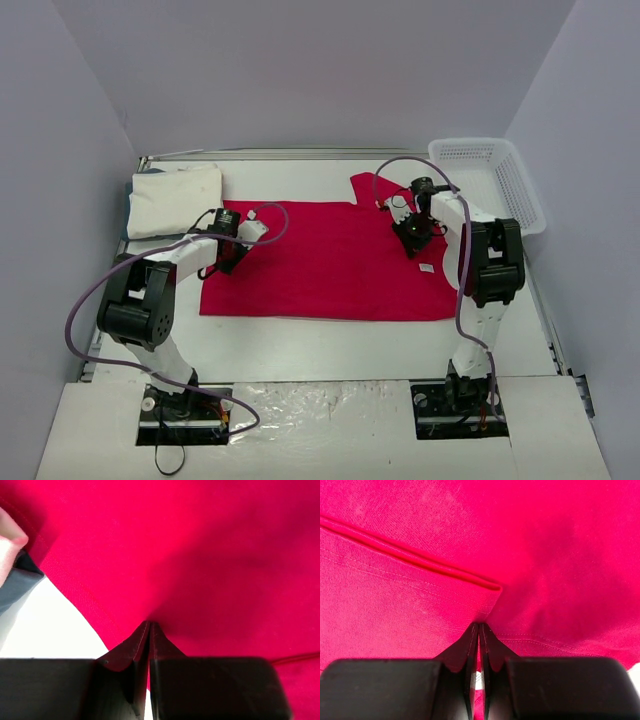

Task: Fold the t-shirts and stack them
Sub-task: Fold the flattened tshirt in 1/3 of the way

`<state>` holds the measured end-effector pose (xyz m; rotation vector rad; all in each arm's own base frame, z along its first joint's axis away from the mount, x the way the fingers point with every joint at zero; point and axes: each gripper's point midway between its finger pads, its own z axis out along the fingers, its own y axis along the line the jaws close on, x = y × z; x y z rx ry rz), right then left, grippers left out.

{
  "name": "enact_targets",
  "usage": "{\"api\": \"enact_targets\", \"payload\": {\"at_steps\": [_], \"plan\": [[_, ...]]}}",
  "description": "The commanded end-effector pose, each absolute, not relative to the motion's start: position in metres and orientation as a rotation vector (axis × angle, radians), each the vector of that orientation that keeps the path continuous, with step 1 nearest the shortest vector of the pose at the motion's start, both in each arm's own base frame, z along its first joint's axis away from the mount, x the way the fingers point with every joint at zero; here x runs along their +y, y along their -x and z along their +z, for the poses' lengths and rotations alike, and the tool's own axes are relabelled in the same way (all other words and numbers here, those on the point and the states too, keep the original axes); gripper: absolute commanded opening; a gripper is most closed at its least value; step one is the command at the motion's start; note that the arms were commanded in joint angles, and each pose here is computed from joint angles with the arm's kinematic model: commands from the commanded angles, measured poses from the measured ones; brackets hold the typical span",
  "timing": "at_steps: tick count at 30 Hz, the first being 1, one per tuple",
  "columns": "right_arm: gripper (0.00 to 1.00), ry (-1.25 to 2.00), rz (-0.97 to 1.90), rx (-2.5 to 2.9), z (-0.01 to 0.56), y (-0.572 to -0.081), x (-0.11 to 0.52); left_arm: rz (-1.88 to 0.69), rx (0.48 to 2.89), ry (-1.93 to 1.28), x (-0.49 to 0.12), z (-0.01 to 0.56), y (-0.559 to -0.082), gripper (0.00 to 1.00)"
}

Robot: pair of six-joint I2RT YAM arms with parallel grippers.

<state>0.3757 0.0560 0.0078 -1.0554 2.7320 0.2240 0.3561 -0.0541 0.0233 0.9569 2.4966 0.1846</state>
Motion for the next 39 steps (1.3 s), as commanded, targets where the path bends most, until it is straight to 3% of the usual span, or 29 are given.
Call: {"api": "enact_targets", "payload": {"at_steps": [1, 29, 33, 39], "plan": [[0.02, 1.058, 0.24, 2.794, 0.002, -0.353, 0.053, 0.171, 2.564, -0.977, -0.054, 0.015, -0.343, 0.02], [0.07, 1.144, 0.259, 2.897, 0.008, -0.277, 0.042, -0.009, 2.645, -1.385, -0.059, 0.026, -0.235, 0.02], [0.15, 1.144, 0.226, 2.875, 0.014, -0.286, 0.041, -0.018, 2.637, -1.385, -0.06, 0.029, -0.235, 0.02], [0.23, 1.088, 0.228, 2.782, 0.039, -0.323, 0.053, 0.055, 2.498, -1.25, -0.068, 0.071, -0.277, 0.02]]}}
